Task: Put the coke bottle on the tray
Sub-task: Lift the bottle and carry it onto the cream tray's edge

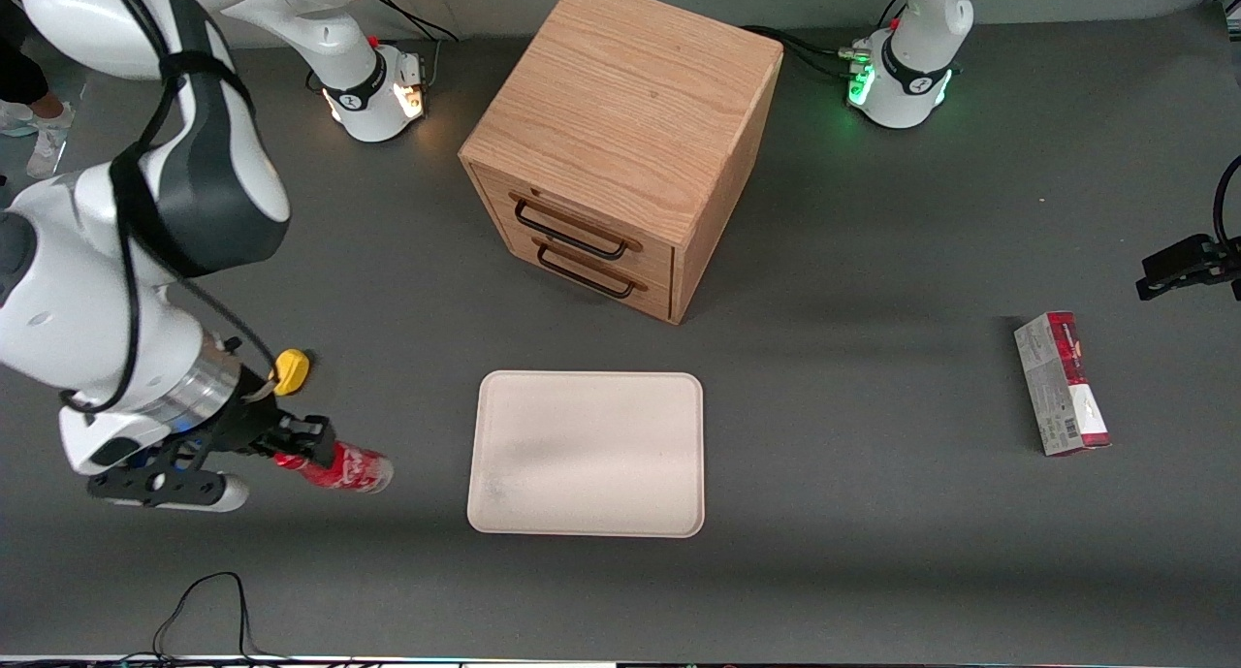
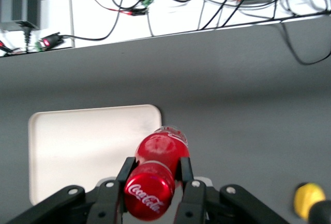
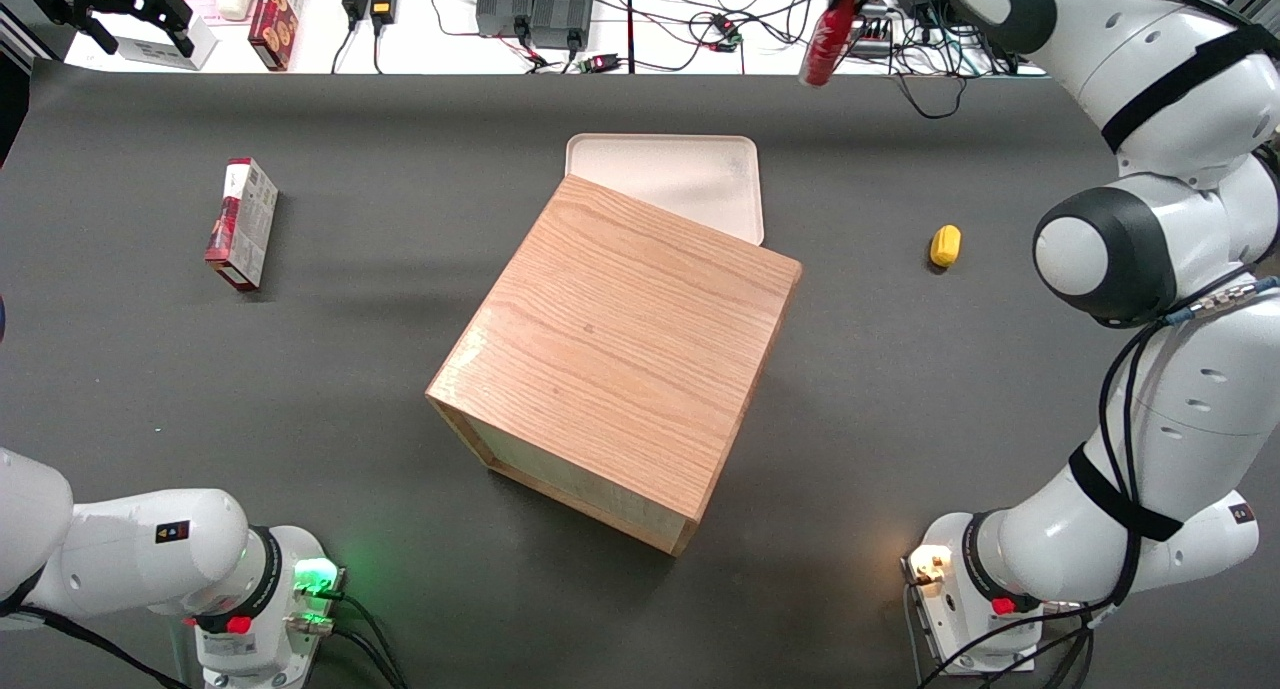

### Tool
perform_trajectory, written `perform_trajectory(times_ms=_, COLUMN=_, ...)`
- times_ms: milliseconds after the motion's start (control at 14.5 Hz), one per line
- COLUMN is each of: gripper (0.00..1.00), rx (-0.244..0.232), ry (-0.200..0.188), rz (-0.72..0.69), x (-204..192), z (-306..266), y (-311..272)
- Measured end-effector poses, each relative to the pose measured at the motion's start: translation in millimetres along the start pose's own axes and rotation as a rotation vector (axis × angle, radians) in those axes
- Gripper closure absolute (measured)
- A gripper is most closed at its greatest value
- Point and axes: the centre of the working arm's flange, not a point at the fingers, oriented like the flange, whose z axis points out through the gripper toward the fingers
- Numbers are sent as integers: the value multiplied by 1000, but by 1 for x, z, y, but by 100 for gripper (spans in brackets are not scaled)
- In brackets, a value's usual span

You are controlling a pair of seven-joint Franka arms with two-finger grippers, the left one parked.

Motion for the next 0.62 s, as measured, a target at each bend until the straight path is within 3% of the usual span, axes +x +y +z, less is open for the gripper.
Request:
perform_trajectory(times_ms=276, gripper=61, rx=-6, ry=-11, rz=-19, x=-26, z=39, y=-54)
perform_trajectory(times_ms=621, gripper=61, rx=-42, ry=-12, rz=-87, x=-45, z=160, y=-72)
